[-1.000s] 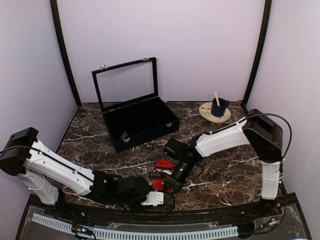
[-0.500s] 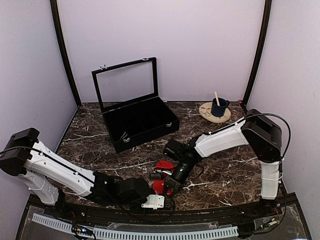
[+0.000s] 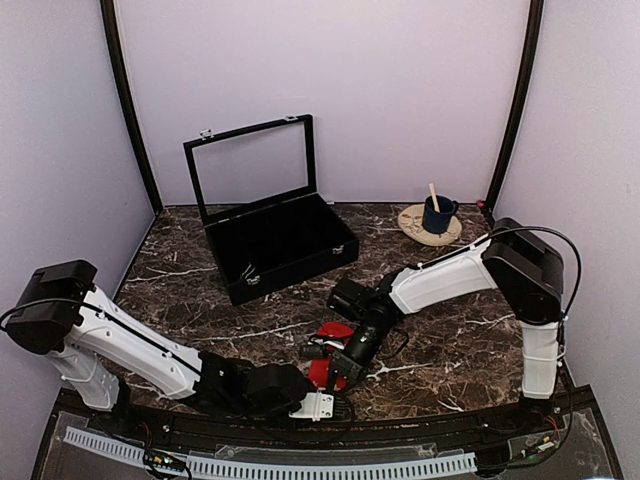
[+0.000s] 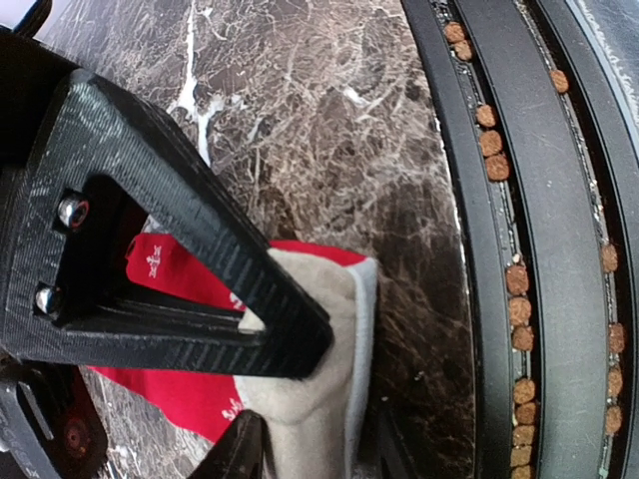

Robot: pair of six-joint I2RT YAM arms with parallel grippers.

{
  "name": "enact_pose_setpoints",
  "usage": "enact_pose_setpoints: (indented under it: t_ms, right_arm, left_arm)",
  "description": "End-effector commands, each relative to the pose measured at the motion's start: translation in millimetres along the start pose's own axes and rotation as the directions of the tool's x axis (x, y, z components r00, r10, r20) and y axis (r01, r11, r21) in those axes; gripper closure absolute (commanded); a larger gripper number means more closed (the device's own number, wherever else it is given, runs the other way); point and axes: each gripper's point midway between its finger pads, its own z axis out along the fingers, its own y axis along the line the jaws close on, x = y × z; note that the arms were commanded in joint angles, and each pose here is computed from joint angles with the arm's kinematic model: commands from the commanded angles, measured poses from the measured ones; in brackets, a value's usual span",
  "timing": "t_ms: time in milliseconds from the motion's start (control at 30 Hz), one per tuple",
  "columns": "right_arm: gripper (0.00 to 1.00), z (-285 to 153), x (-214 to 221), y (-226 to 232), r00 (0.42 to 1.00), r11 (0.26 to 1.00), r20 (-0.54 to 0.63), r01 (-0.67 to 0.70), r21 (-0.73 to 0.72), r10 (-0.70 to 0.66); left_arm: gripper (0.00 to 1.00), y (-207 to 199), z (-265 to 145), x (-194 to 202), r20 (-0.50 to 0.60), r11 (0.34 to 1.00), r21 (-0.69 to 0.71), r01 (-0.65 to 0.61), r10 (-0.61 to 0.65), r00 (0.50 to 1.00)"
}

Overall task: Roll the socks
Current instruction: Roll the sock at the center of the board.

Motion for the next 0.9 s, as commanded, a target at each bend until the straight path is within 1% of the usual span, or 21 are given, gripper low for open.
enact_pose_setpoints:
  t_ms: [0,67,100,133,400,533,700,867]
  right_arm:
    - [1.00,-0.5,-3.4,1.8,1.000,1.000,-0.005,-0.013,-0.025,0.013]
    - [1.00,-1.1,-4.1,1.4,1.000,1.000,-0.004,-0.014,-0.025,0.014]
    - [1.00,-1.0,-4.1,1.9,1.000,1.000,-0.005,-0.013,-0.026,0.013]
    - [1.00,-1.3,-4.3,2.3,1.000,1.000,-0.004,-0.013,-0.026,0.013]
    - [1.00,-1.9,-3.7,3.9,1.000,0.999,-0.005,-0.018,-0.031,0.018]
    - [1.00,-1.7,-2.1,0.0,0.999,0.999,-0.004,-0.033,-0.016,0.033]
    - [0.84,-2.1,-1.6,-5.7,0.999,0.999,0.001,-0.040,0.013,0.040]
    - [0.77,-6.4,-1.1,-8.2,0.999,0.999,0.024,-0.041,0.032,0.040]
  left_arm:
    - [0.60,-5.0,7.5,10.4,-0.047,0.999,0.002,-0.038,0.038,0.998]
    - [0.63,-8.7,9.0,13.5,-0.058,0.999,0.019,-0.043,0.044,0.997]
    - [0.65,-10.3,9.3,14.5,-0.061,0.999,0.026,-0.043,0.044,0.997]
    - [0.71,-11.6,9.1,16.2,-0.065,0.999,0.032,-0.044,0.046,0.997]
    - [1.00,-21.5,10.3,29.5,-0.105,0.997,0.069,-0.028,0.036,0.994]
    - [1.00,-24.9,9.8,29.9,-0.107,0.996,0.089,-0.021,0.030,0.994]
    - [1.00,-25.9,7.6,28.7,-0.115,0.995,0.104,-0.002,0.014,0.993]
    - [1.00,-25.0,5.5,23.9,-0.124,0.993,0.112,0.041,-0.027,0.992]
